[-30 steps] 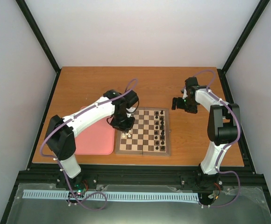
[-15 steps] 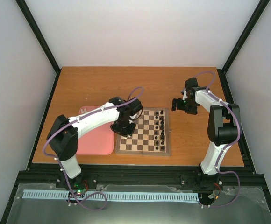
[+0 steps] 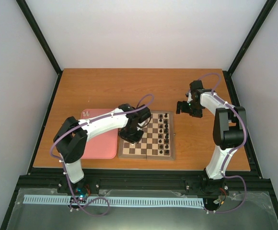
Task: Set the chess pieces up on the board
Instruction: Place the chess piece on the chessboard.
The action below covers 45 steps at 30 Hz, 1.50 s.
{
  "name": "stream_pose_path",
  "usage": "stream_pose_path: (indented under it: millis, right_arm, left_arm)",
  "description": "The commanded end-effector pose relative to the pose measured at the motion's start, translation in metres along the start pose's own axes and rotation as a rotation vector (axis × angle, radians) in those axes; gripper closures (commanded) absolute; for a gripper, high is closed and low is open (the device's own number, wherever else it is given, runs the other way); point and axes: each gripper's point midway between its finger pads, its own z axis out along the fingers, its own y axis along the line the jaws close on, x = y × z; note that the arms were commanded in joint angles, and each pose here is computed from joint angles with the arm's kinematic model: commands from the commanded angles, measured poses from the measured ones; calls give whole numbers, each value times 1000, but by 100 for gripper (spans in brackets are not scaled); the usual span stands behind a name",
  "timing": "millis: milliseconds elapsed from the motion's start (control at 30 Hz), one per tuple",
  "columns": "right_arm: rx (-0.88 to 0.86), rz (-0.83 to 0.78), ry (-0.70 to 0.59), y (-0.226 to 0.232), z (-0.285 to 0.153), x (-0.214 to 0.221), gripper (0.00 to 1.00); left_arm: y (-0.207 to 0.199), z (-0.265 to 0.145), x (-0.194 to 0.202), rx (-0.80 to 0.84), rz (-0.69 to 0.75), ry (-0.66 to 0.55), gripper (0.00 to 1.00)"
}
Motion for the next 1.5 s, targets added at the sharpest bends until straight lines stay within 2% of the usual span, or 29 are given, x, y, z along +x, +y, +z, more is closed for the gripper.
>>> stream_pose_path:
  millis: [0, 1300, 1467]
  right_arm:
    - [-9, 2, -27, 0, -6, -3, 0]
    - [-3, 0, -19, -3, -3, -1, 0]
    - [0, -2, -20, -3, -4, -1, 0]
  left_arm:
    - [-4, 7, 1, 8, 32, 5, 99]
    - [3, 22, -3, -37, 22, 3, 96]
    - [1, 25, -3, -27, 27, 12, 92]
